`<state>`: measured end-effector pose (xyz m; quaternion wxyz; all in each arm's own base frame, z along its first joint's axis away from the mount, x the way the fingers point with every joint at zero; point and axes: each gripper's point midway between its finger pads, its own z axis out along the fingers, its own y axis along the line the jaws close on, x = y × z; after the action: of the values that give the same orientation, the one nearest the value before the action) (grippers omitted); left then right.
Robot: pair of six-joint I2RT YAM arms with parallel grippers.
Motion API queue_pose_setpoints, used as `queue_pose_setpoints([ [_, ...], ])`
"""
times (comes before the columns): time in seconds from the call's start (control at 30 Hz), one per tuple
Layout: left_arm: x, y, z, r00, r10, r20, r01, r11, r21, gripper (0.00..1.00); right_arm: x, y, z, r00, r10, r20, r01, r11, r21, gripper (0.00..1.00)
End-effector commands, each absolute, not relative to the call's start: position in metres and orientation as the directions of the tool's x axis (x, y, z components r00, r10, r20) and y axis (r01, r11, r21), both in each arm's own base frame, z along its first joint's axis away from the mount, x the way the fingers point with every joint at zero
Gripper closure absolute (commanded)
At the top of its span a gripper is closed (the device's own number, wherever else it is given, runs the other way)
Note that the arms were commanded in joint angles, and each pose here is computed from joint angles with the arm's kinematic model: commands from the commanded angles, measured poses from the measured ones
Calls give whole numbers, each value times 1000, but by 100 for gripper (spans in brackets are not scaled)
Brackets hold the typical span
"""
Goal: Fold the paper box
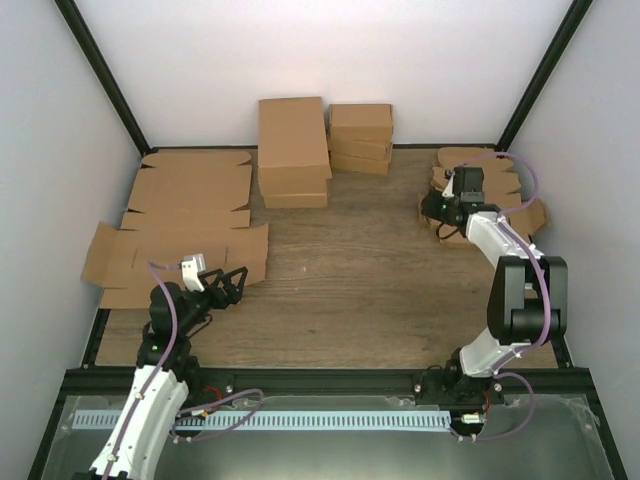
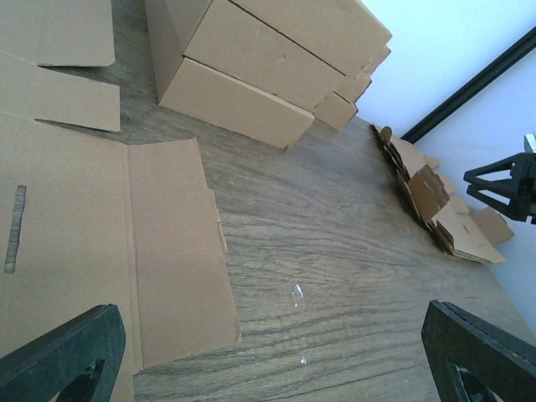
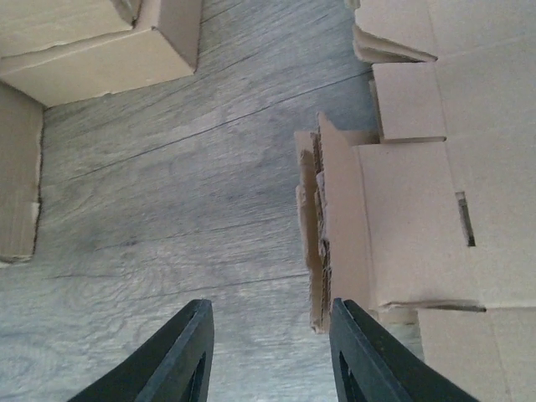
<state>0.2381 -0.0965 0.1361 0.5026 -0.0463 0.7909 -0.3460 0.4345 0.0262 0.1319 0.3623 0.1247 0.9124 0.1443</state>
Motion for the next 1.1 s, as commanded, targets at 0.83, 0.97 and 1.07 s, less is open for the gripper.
queue_pose_setpoints([
  [0.83,241,-96,137,-480,-409,-776,283,765,-579,0,490,-9,111,-724,324,-609,250,946,207,71],
  [0.97,241,-97,137,-481,-409,-776,284,765,-579,0,488,-15,109,-721,336,-606,269,942,202,75],
  [1.07,241,-97,137,-480,-410,-776,284,764,-579,0,487,-19,107,-723,340,-601,278,940,197,77],
])
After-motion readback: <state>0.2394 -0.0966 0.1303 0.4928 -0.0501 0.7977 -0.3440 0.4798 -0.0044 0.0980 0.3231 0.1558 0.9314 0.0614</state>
